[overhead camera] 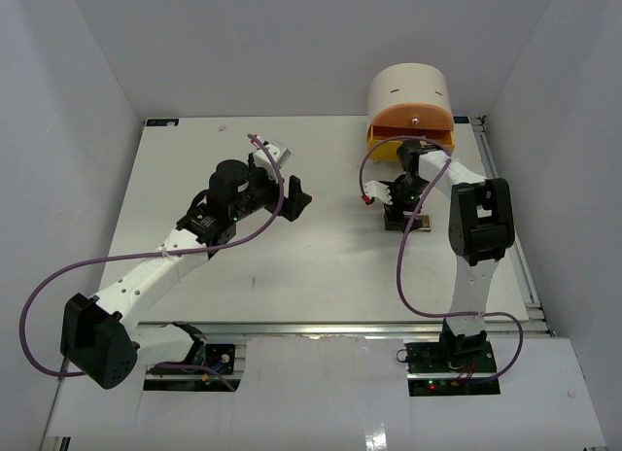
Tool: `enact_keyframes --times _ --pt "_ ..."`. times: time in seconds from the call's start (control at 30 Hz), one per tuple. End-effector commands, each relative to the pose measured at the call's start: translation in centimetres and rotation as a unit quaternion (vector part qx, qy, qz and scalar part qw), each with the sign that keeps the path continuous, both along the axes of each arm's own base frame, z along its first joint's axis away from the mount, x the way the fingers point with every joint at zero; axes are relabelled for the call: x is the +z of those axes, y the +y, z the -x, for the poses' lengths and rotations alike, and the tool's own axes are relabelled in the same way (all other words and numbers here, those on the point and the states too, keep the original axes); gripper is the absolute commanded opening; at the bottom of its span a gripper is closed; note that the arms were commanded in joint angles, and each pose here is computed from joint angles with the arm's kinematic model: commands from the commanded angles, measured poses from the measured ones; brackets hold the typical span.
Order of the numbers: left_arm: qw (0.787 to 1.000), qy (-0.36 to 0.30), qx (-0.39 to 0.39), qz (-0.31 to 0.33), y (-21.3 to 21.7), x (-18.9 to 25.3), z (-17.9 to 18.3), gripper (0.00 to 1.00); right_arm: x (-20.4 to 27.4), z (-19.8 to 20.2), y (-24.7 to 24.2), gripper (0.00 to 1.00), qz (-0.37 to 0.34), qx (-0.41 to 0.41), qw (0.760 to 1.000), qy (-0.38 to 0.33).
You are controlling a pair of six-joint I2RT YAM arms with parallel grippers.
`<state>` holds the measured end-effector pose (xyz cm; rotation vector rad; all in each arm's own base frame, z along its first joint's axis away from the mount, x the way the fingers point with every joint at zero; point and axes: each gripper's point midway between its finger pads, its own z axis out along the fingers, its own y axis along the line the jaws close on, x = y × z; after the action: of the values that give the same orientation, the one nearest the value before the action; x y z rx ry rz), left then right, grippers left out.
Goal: Organize the makeup
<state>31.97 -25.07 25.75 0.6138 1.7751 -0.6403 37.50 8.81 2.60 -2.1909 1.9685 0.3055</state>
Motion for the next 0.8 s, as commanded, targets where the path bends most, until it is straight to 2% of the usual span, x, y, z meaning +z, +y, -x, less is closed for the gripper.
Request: enact_keyframes --times 0.0,0.2,0.27,0.33,0.4,0.5,0.63,0.77 --pt "1.000 -0.013 0.004 0.001 0.5 0.7 0.0 0.98 -0.7 0.4 0.0 0.93 -0.001 -0.020 1.000 0.003" --pt "1.000 -0.012 0.004 0.002 0.5 0.7 0.0 0.98 -1.1 0.7 -0.3 0.73 0.001 -0.037 0.999 -0.015" --pt "1.000 -0.013 0.004 0.002 0.5 0.7 0.0 0.98 -0.6 0.7 -0.2 0.60 -0.003 -0.042 0.999 -0.019" --pt "1.000 -0.014 0.005 0.002 0.5 0.8 0.0 0.98 0.2 0.6 -0.1 0.39 -0.009 -0.048 0.998 -0.027" --pt "1.000 -0.014 0.006 0.002 0.6 0.8 0.0 0.98 1.6 0.7 0.2 0.31 -0.019 -0.051 0.998 -0.041" --pt "1.000 -0.016 0.007 0.003 0.6 1.0 0.0 0.98 5.5 1.0 1.5 0.24 -0.065 -0.062 0.994 -0.064" --pt "1.000 -0.018 0.007 0.005 0.6 1.2 0.1 0.98 12.0 1.7 4.5 0.22 -0.142 -0.070 0.981 -0.110" --pt "1.000 -0.018 0.006 0.008 0.6 1.3 0.1 0.98 19.0 1.2 6.9 0.21 -0.183 -0.092 0.952 -0.226"
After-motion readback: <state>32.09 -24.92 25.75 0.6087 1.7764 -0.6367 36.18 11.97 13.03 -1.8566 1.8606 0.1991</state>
